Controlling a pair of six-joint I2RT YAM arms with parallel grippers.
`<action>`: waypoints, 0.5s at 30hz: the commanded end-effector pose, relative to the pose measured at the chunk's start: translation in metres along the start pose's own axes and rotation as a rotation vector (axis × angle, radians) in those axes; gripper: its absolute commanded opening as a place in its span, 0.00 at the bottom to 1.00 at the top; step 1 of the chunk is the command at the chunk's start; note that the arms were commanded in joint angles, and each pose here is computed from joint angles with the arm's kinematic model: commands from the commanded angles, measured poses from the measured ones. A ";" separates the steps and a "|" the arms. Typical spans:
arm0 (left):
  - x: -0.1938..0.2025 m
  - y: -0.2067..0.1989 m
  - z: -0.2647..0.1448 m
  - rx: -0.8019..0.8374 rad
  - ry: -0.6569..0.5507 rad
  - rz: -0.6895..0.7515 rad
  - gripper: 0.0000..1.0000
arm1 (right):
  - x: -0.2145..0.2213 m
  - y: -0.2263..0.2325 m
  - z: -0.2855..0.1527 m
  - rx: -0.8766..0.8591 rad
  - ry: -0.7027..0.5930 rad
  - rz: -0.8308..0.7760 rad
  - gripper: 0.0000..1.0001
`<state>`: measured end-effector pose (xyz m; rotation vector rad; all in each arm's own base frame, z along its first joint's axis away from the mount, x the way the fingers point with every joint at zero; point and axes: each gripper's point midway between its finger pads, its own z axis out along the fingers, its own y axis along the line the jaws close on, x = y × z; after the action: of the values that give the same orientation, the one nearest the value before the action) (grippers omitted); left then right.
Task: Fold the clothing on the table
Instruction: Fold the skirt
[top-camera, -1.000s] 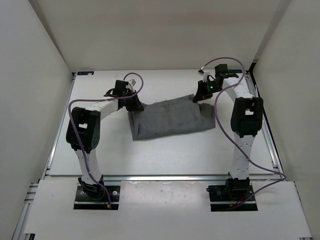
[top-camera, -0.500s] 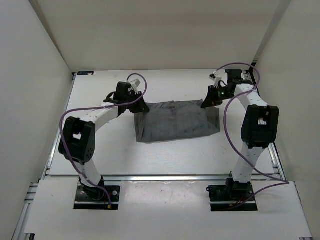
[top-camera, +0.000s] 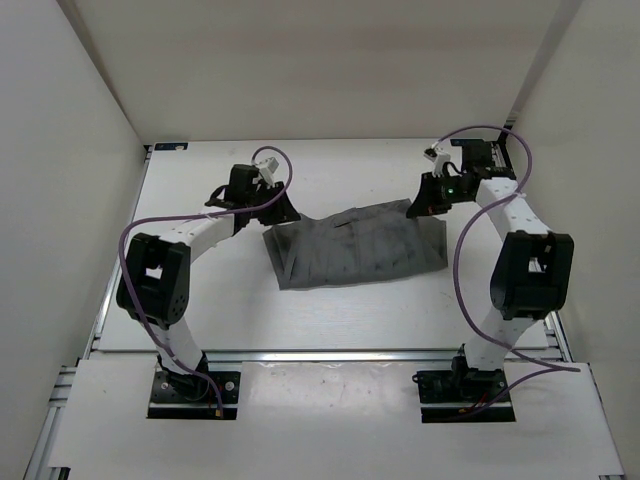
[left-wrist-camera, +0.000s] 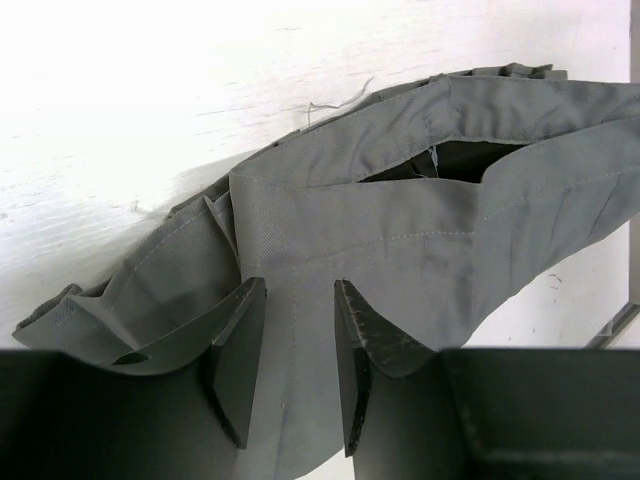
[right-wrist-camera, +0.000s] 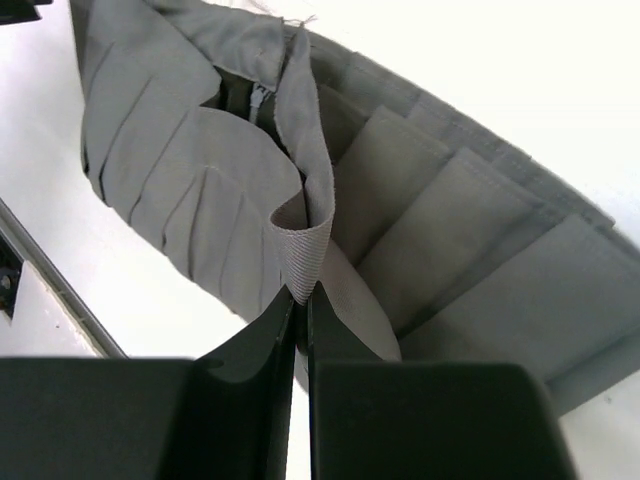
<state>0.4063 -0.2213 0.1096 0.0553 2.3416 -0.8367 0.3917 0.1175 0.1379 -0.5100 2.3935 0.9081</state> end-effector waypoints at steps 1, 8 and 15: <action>-0.011 -0.025 -0.010 0.075 -0.031 0.045 0.42 | -0.004 0.010 -0.018 0.037 -0.048 -0.024 0.01; 0.010 -0.011 -0.005 0.030 0.036 0.022 0.37 | 0.080 -0.041 0.001 0.355 0.159 0.062 0.56; -0.044 -0.068 -0.025 0.128 -0.120 0.153 0.44 | 0.012 -0.040 -0.029 0.389 -0.075 0.030 0.52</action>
<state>0.3987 -0.2321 0.1117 0.1291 2.3560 -0.8298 0.3513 0.0627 0.0706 -0.2902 2.6608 0.4191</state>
